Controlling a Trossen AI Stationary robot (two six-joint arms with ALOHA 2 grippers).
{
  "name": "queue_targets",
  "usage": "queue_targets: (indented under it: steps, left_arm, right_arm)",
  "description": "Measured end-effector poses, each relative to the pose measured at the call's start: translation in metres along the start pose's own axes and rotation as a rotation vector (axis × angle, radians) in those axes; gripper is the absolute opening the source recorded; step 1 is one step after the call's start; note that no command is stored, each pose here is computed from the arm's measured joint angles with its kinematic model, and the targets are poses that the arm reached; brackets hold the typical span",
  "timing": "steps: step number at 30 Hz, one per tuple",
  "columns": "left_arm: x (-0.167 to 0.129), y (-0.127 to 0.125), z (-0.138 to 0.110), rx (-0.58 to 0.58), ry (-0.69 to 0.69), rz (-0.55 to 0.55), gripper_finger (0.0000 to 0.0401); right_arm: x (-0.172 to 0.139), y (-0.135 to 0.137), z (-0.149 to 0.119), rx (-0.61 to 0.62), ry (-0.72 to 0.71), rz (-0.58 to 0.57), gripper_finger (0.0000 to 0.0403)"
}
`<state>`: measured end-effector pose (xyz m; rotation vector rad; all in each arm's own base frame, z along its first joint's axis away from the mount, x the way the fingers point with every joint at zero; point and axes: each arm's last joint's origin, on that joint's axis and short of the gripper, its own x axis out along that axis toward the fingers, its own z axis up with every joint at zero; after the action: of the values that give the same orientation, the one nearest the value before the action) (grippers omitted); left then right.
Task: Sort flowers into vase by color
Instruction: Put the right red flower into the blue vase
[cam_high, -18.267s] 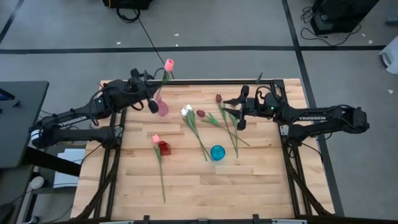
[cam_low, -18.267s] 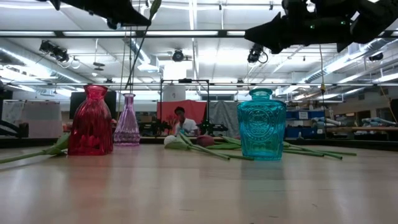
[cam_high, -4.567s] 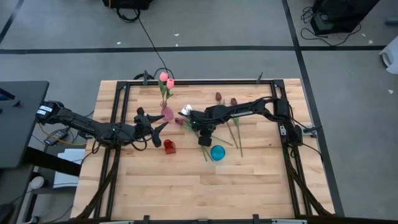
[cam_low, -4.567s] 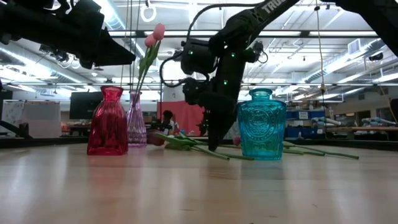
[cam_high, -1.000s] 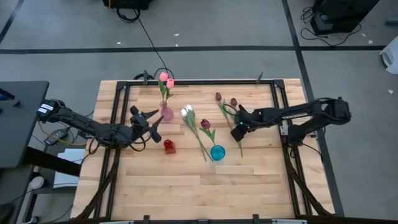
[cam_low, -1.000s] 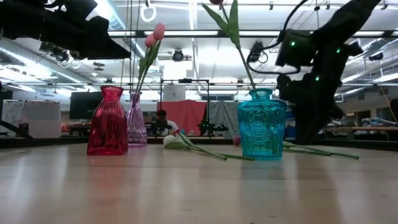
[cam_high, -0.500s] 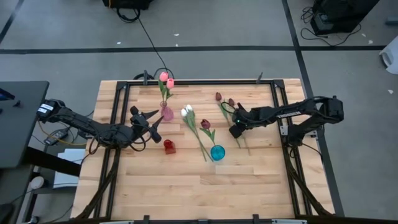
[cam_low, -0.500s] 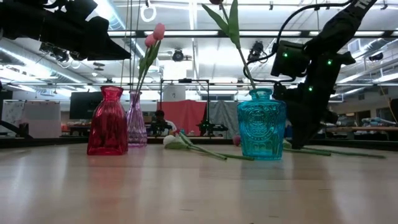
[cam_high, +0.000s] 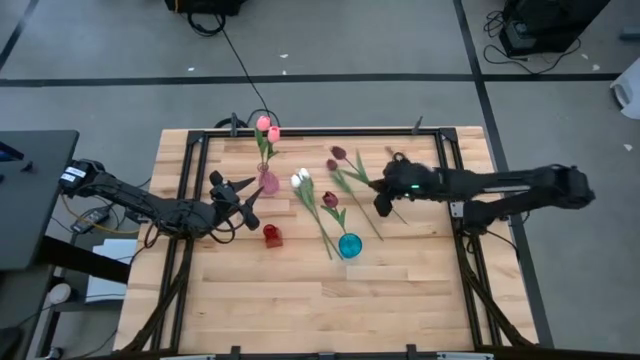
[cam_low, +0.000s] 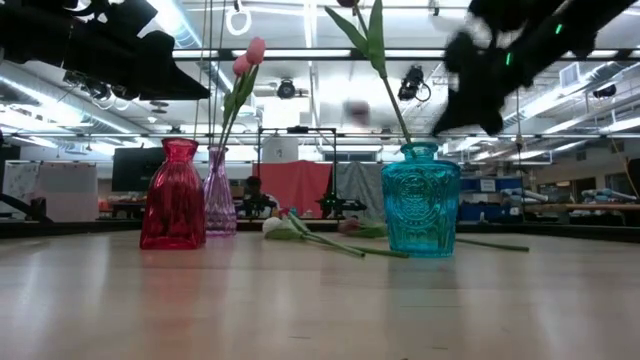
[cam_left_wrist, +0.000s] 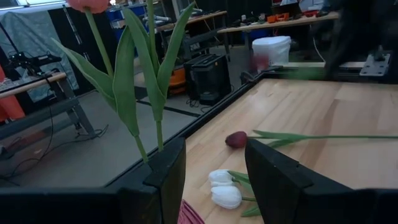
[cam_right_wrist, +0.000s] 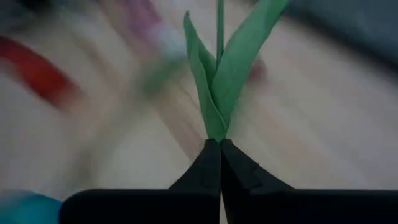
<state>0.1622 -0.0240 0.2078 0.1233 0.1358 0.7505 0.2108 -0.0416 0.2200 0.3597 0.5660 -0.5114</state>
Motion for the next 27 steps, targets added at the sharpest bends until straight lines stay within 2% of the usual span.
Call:
queue_targets:
  steps: [3, 6, 15, 19, 27]
  left_arm:
    - [0.000, 0.000, 0.000, -0.005, 0.000, 0.000, 0.0170]
    - [0.000, 0.000, 0.000, -0.013, 0.000, 0.000, 0.0170]
    - [0.000, 0.000, 0.000, -0.032, -0.002, -0.001, 0.0170]
    - [0.000, 0.000, 0.002, -0.021, -0.015, 0.007, 0.0170]
    - [0.000, 0.001, 0.005, -0.001, -0.031, 0.014, 0.0170]
  right_arm:
    - [-0.027, 0.016, 0.015, -0.070, -0.256, 0.226, 0.0007]
    - [-0.041, 0.025, 0.017, -0.090, -0.457, 0.402, 0.0007]
    - [-0.032, 0.046, -0.012, -0.172, -0.794, 0.689, 0.0007]
    - [-0.024, 0.057, -0.020, -0.198, -0.868, 0.742, 0.0007]
    - [0.000, 0.089, -0.019, -0.303, -0.917, 0.751, 0.0007]
